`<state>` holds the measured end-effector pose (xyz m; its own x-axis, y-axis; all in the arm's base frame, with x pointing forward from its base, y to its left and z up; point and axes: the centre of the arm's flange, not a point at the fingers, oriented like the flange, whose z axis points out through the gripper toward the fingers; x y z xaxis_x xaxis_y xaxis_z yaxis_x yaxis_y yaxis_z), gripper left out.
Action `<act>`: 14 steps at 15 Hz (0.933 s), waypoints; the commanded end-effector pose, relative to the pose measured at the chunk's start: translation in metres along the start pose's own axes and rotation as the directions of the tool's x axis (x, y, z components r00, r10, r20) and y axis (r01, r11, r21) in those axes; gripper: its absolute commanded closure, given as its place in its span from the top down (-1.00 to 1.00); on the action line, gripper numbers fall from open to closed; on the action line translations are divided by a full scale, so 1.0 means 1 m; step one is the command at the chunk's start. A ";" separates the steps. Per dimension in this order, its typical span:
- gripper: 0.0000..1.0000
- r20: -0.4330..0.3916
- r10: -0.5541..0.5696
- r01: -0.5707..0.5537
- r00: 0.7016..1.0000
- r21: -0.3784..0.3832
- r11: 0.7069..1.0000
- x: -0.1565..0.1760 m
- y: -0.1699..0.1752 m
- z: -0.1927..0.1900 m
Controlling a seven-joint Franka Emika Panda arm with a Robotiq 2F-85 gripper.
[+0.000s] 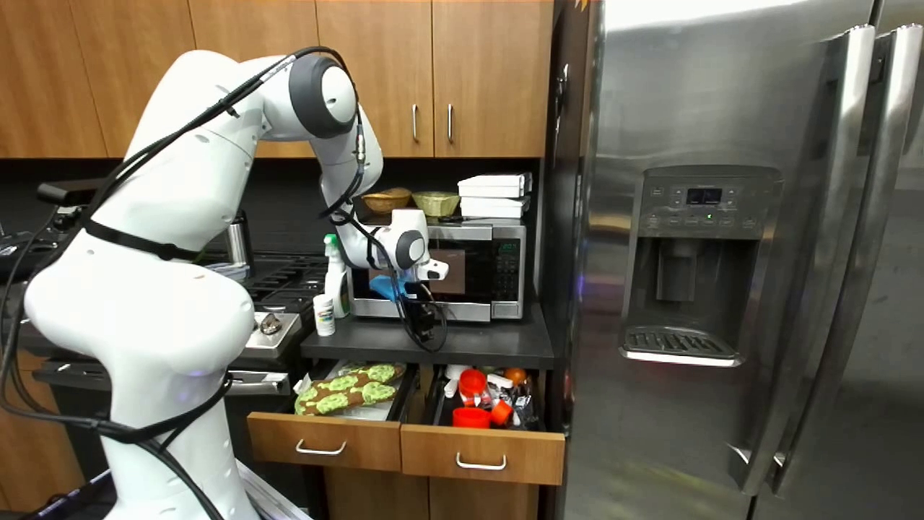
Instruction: Pick up the black square box from the microwave top and put it on the kitchen counter
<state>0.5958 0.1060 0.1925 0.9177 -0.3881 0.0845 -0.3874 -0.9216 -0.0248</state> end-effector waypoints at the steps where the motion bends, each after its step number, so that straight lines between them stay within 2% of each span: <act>1: -0.57 -0.013 -0.033 0.033 0.999 0.016 0.999 0.010 -0.001 0.005; 9: -0.57 -0.101 -0.068 0.071 0.993 0.034 0.997 0.071 0.012 -0.064; 14: -0.57 -0.060 -0.042 0.046 0.997 0.060 0.997 0.092 0.026 -0.085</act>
<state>0.6566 0.0598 0.2662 0.9223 -0.3422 0.1795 -0.3376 -0.9396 -0.0564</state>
